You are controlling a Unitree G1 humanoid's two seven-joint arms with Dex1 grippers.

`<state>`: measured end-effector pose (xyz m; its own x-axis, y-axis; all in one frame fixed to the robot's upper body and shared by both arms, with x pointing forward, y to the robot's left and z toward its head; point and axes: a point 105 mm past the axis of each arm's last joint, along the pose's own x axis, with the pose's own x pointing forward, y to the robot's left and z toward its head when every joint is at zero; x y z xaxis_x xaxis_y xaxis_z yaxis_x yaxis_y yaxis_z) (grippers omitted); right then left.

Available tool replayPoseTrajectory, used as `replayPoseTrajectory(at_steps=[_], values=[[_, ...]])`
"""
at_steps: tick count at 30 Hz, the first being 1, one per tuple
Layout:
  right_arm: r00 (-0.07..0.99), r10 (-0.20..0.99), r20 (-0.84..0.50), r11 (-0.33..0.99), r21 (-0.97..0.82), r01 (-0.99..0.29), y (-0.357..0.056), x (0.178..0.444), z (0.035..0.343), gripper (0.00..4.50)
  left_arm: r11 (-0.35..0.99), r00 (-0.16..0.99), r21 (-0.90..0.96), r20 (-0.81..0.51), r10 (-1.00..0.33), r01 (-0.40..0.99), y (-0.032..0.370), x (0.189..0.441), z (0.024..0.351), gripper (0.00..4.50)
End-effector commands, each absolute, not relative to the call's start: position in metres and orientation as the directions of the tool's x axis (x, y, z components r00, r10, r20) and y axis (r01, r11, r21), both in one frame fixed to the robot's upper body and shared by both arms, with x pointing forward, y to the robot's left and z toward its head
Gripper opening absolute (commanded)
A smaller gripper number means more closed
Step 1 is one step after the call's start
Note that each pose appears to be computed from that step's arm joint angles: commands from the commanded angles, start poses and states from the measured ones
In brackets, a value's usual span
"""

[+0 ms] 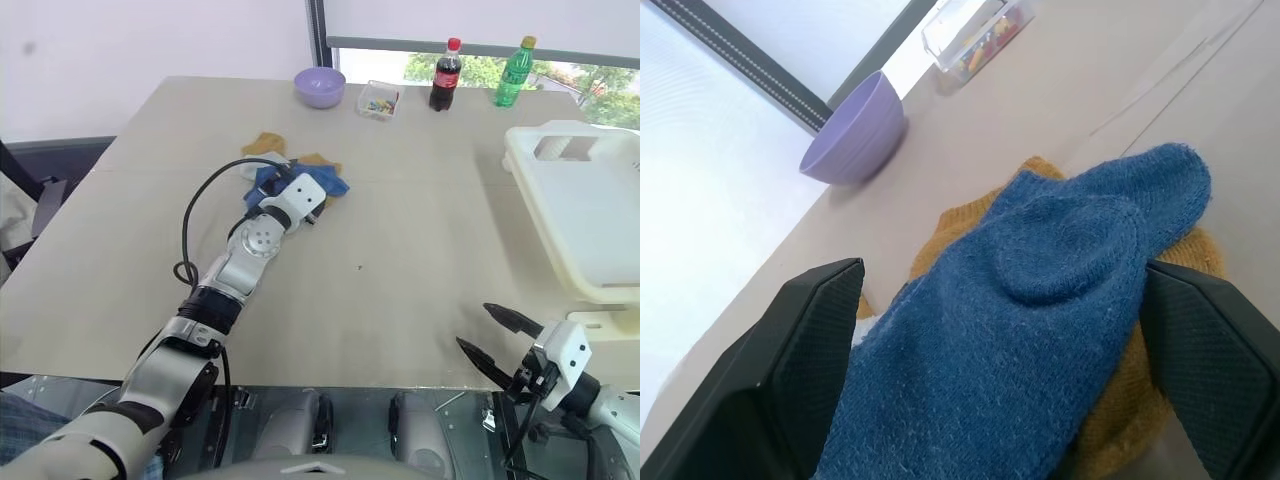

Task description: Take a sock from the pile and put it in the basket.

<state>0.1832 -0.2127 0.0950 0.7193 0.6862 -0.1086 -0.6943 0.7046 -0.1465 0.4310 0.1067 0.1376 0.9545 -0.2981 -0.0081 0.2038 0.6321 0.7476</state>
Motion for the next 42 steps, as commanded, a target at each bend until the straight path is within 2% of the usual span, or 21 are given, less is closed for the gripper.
replayPoseTrajectory(at_steps=[1,4,6,7,10,13,15,24,28,30,34,38,42], values=[[0.718,0.691,-0.084,0.7,-0.17,-0.694,-0.211,0.184,0.1,3.63,0.645,0.959,0.748,0.042,-0.281,0.156,0.107,0.435,0.153,4.5],[0.717,0.692,-0.085,0.699,-0.172,-0.694,-0.211,0.184,0.1,3.63,0.653,0.959,0.742,0.051,-0.28,0.151,0.107,0.436,0.155,4.5],[0.717,0.692,-0.084,0.698,-0.173,-0.695,-0.211,0.185,0.1,3.67,0.667,0.957,0.731,0.069,-0.282,0.144,0.104,0.435,0.16,3.93],[0.717,0.692,-0.084,0.698,-0.173,-0.694,-0.211,0.185,0.1,3.67,0.672,0.956,0.727,0.076,-0.282,0.14,0.104,0.435,0.161,3.6],[0.717,0.692,-0.084,0.698,-0.175,-0.695,-0.211,0.185,0.099,3.67,0.678,0.955,0.722,0.082,-0.283,0.139,0.102,0.435,0.163,2.05],[0.716,0.694,-0.083,0.697,-0.175,-0.696,-0.211,0.185,0.099,3.67,0.68,0.955,0.72,0.082,-0.285,0.142,0.102,0.435,0.162,0.72],[0.716,0.693,-0.083,0.697,-0.176,-0.695,-0.211,0.186,0.099,3.67,0.681,0.955,0.718,0.081,-0.285,0.143,0.103,0.435,0.162,0.04],[0.716,0.693,-0.082,0.697,-0.177,-0.695,-0.21,0.187,0.098,3.67,0.696,0.942,0.691,0.066,-0.33,0.195,0.1,0.43,0.161,0.04],[0.718,0.691,-0.084,0.698,-0.181,-0.693,-0.21,0.187,0.099,3.67,0.715,0.899,0.621,0.039,-0.437,0.321,0.093,0.413,0.162,0.04],[0.719,0.69,-0.085,0.699,-0.182,-0.692,-0.211,0.187,0.099,3.67,0.692,0.863,0.587,-0.024,-0.505,0.421,0.089,0.401,0.157,0.04],[0.719,0.689,-0.086,0.699,-0.181,-0.692,-0.21,0.186,0.099,3.67,0.562,0.706,0.479,-0.193,-0.682,0.674,0.077,0.363,0.139,0.04],[0.717,0.692,-0.086,0.697,-0.178,-0.694,-0.208,0.186,0.098,3.67,0.436,0.556,0.377,-0.316,-0.769,0.817,0.067,0.329,0.12,0.04],[0.719,0.69,-0.083,0.698,-0.183,-0.692,-0.208,0.187,0.099,3.67,0.317,0.434,0.367,-0.299,-0.85,0.874,0.038,0.308,0.115,0.04]])
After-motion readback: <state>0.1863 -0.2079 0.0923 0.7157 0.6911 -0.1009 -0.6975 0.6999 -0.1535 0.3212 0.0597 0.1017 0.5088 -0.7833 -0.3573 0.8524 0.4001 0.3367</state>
